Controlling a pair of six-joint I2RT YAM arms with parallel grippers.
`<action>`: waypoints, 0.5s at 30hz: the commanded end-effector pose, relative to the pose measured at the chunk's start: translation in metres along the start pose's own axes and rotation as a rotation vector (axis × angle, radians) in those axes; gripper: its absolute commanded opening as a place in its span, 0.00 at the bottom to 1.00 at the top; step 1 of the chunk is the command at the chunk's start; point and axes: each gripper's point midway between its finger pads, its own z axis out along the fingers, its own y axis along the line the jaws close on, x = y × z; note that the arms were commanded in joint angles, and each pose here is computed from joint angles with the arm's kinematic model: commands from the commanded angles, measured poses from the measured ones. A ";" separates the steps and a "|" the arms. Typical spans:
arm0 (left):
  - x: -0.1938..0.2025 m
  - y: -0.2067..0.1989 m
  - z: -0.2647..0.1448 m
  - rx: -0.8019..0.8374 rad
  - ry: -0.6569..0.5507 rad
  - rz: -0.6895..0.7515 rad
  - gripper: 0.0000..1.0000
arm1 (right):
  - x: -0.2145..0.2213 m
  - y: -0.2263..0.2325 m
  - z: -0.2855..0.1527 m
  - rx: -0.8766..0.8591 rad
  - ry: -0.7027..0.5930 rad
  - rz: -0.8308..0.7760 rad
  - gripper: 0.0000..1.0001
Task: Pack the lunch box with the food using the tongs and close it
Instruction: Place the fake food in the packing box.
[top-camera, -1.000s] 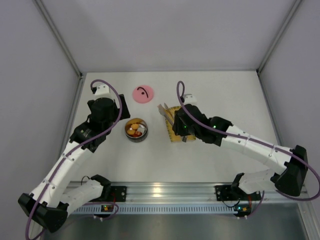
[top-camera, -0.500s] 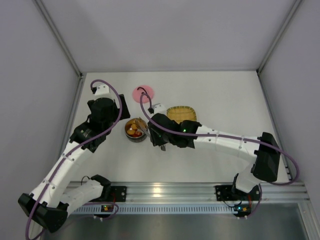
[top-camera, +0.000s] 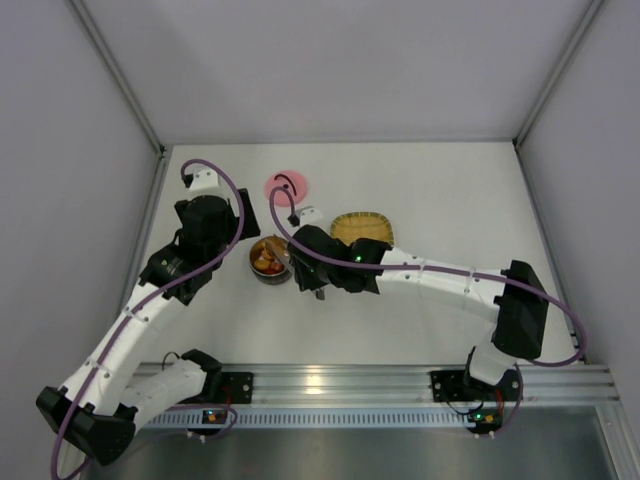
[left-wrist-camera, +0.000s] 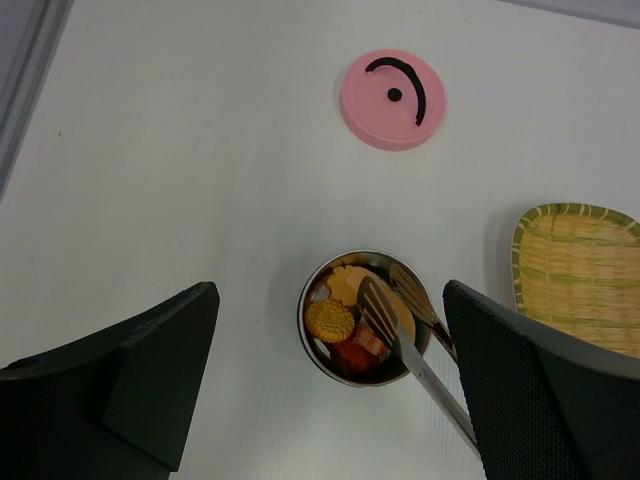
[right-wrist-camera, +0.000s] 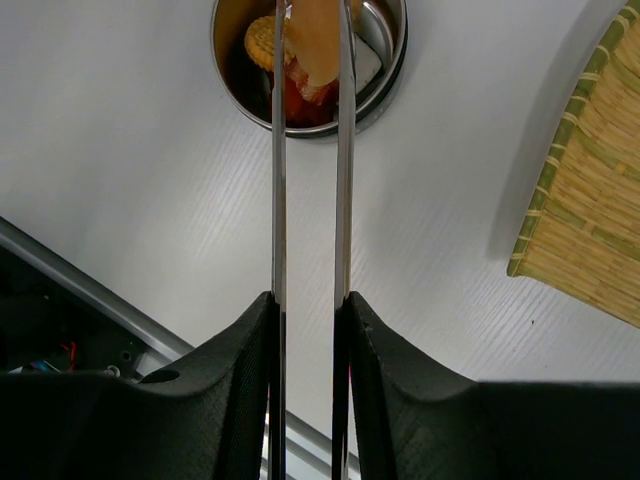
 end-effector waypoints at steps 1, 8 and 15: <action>-0.014 0.001 -0.002 -0.009 -0.041 -0.014 0.99 | -0.027 0.019 -0.010 -0.050 -0.077 0.005 0.31; -0.013 0.002 -0.002 -0.012 -0.041 -0.012 0.99 | -0.026 0.018 -0.011 -0.049 -0.076 0.003 0.35; -0.014 0.002 -0.002 -0.011 -0.042 -0.013 0.99 | -0.026 0.016 -0.012 -0.044 -0.076 0.002 0.36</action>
